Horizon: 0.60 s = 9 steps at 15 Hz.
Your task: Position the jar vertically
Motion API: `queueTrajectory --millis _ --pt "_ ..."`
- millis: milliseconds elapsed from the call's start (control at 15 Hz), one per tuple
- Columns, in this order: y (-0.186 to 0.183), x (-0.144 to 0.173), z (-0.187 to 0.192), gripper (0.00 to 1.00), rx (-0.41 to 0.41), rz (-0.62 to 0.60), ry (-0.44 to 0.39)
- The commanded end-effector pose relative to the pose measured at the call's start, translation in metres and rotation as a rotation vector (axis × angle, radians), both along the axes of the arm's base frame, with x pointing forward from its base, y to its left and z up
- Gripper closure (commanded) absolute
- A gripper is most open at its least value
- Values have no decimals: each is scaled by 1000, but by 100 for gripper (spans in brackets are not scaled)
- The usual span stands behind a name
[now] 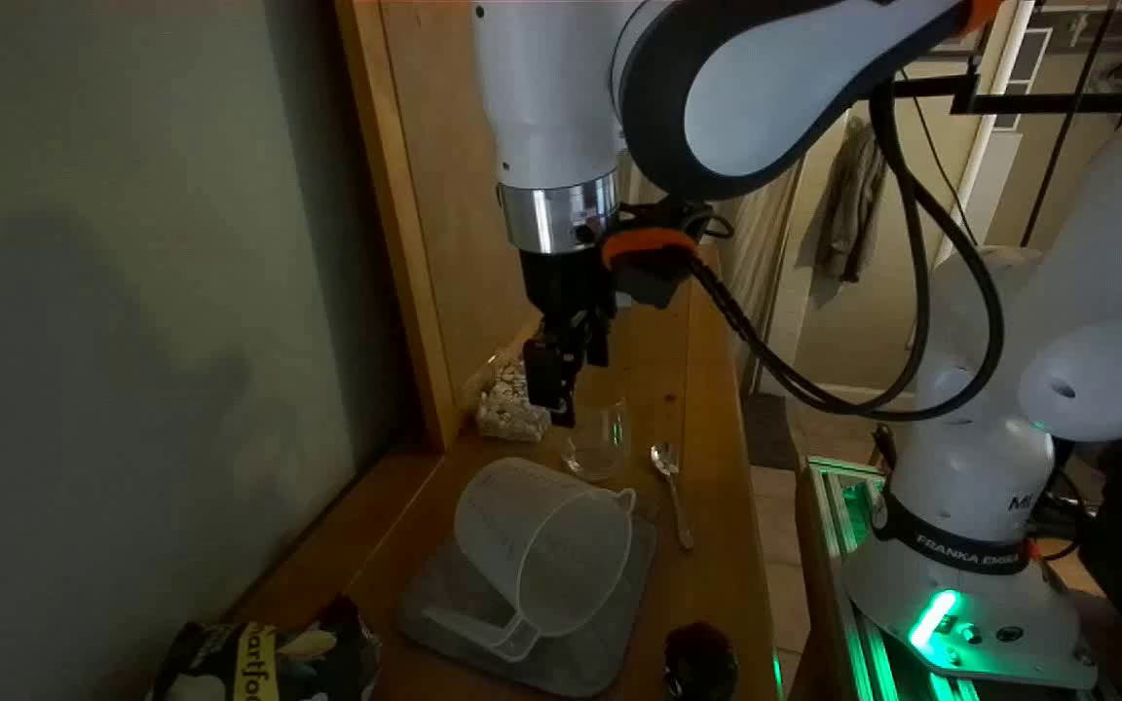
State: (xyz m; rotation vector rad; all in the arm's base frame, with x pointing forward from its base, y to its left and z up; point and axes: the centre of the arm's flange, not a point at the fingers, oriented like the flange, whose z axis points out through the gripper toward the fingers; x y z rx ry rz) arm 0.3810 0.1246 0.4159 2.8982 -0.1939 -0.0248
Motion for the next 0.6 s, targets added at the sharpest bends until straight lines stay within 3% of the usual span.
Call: queueTrajectory --millis 0,267,533 --pt "0 0 0 0 0 0 0" --pt "0 0 0 0 0 0 0" --pt "34 -4 -13 0 -23 210 106"
